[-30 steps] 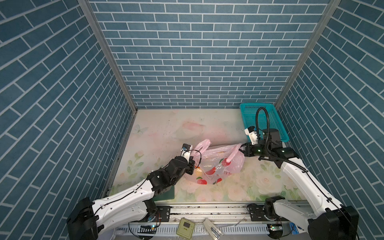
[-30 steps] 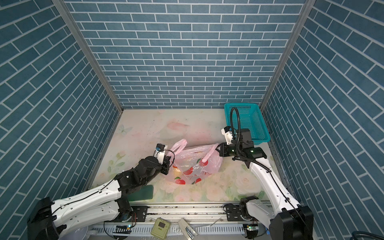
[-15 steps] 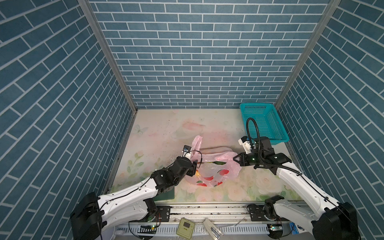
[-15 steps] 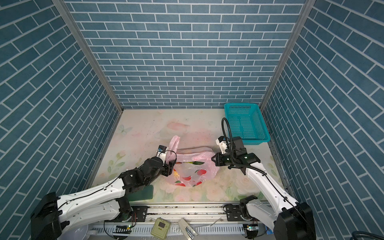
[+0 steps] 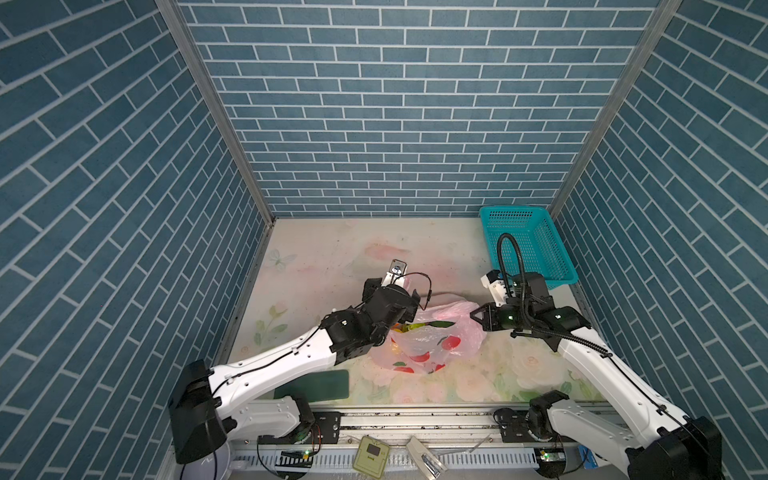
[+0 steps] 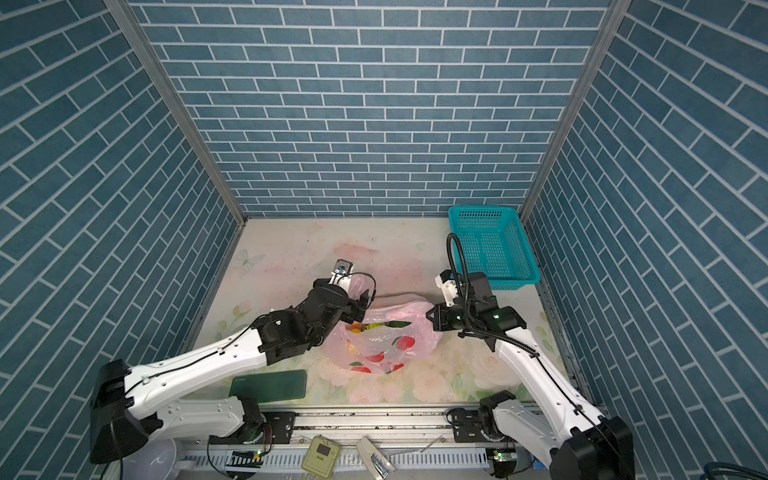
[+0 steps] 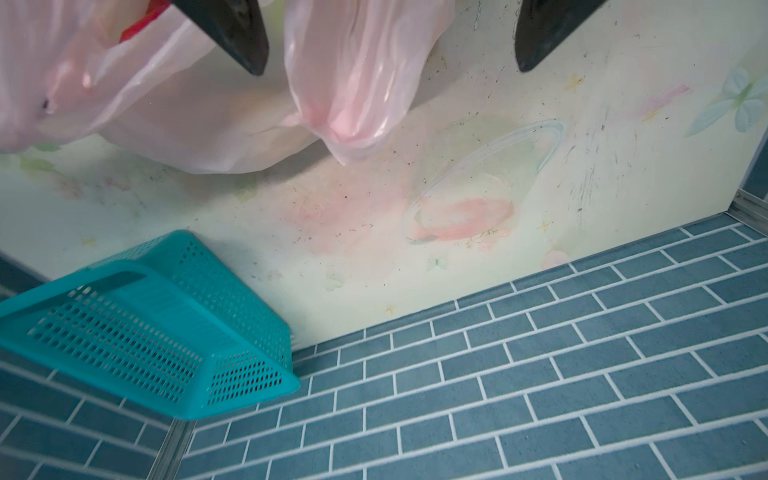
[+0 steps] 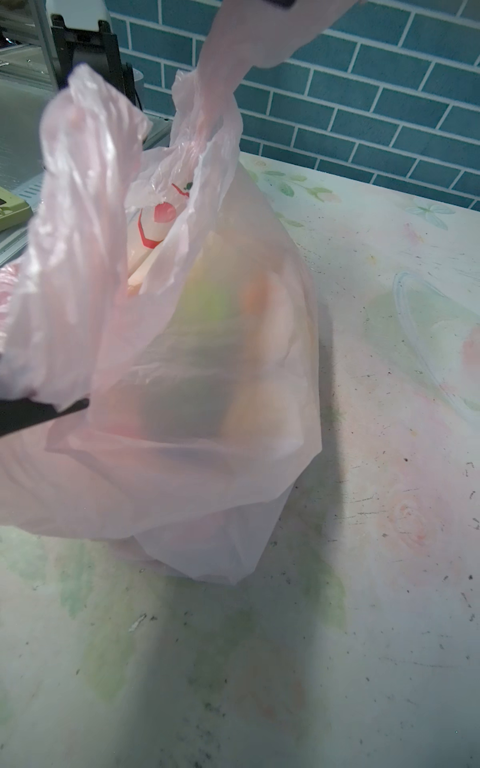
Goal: Untie the knot of the plastic bag and take out the fruit
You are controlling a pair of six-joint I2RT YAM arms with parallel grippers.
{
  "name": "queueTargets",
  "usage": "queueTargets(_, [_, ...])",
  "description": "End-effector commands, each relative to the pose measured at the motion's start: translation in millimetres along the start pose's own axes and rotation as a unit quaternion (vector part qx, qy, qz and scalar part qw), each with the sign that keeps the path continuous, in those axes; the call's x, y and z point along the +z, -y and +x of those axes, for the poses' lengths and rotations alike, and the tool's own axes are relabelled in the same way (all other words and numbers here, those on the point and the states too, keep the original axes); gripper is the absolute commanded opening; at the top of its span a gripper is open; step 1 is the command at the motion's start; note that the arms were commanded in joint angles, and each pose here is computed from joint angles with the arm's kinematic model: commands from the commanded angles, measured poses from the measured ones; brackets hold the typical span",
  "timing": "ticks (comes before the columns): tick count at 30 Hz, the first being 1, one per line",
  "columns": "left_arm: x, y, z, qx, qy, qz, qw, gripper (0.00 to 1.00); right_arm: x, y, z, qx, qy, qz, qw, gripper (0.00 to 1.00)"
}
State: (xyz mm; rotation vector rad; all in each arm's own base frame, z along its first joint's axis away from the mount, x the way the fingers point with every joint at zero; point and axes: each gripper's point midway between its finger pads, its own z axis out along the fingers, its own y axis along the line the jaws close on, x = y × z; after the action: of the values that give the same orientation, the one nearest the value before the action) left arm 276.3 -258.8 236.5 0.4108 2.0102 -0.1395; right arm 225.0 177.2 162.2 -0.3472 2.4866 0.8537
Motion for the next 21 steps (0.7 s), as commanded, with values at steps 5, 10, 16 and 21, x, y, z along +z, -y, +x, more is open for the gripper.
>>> queueTargets(5, [2,-15,9,0.027,-0.033,-0.056,0.998,0.81,-13,-4,-12,-0.003,0.021,0.016,1.0,0.0])
queueTargets(10, [-18,-11,5,-0.001,-0.014,0.002,1.0,0.38,-11,2,-5,0.007,0.017,0.024,1.0,0.0])
queueTargets(16, [-41,-10,18,-0.051,-0.002,0.066,0.997,0.11,-11,3,-2,0.015,0.019,0.023,0.999,0.0])
queueTargets(21, [-52,0,34,-0.065,-0.003,0.109,0.992,0.0,-11,1,2,0.018,0.019,0.014,1.0,0.0])
